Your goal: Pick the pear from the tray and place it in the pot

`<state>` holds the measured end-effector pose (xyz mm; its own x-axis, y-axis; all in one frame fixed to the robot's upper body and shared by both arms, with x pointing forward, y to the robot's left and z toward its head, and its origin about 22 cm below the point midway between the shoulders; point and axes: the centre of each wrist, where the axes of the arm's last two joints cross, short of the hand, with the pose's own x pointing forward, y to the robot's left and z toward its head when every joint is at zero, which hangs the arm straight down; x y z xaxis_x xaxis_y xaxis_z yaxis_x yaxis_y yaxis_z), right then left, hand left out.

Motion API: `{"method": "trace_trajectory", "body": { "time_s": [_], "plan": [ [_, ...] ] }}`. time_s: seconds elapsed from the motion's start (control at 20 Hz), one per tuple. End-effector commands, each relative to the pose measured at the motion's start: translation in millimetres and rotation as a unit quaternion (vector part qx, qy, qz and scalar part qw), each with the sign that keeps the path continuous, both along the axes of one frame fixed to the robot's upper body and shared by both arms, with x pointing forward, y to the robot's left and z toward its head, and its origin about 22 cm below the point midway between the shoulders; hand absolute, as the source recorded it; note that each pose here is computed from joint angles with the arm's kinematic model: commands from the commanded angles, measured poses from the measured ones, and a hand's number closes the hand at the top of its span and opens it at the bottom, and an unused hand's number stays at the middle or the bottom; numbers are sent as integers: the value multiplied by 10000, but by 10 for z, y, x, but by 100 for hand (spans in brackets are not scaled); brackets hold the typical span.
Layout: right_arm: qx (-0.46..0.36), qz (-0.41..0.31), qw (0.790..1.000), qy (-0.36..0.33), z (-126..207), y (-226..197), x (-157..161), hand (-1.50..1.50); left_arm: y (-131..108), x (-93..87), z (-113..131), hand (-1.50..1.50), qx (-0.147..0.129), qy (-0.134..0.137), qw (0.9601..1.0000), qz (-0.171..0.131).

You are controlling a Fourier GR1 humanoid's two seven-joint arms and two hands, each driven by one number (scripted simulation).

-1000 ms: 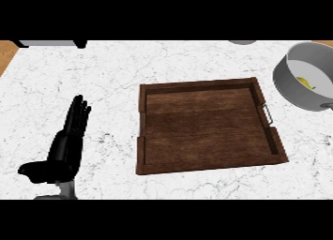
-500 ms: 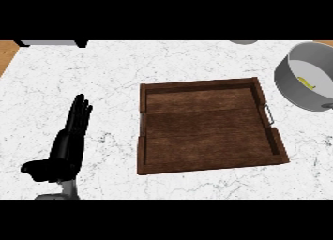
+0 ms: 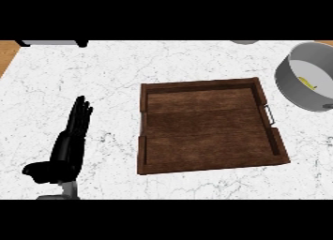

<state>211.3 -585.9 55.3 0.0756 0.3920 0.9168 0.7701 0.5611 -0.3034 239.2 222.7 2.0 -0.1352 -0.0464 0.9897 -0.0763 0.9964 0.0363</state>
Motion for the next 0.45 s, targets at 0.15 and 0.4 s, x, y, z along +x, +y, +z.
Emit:
{"method": "trace_trajectory", "body": {
  "time_s": [0.15,0.4],
  "plan": [
    [95,-390,9983,-430,-35,-197,-439,-150,15,41,23,0,-22,26,9999,120],
    [86,-717,9961,-510,-4,-247,-527,-150,-95,1,127,0,-84,-62,9999,33]
  ]
}}
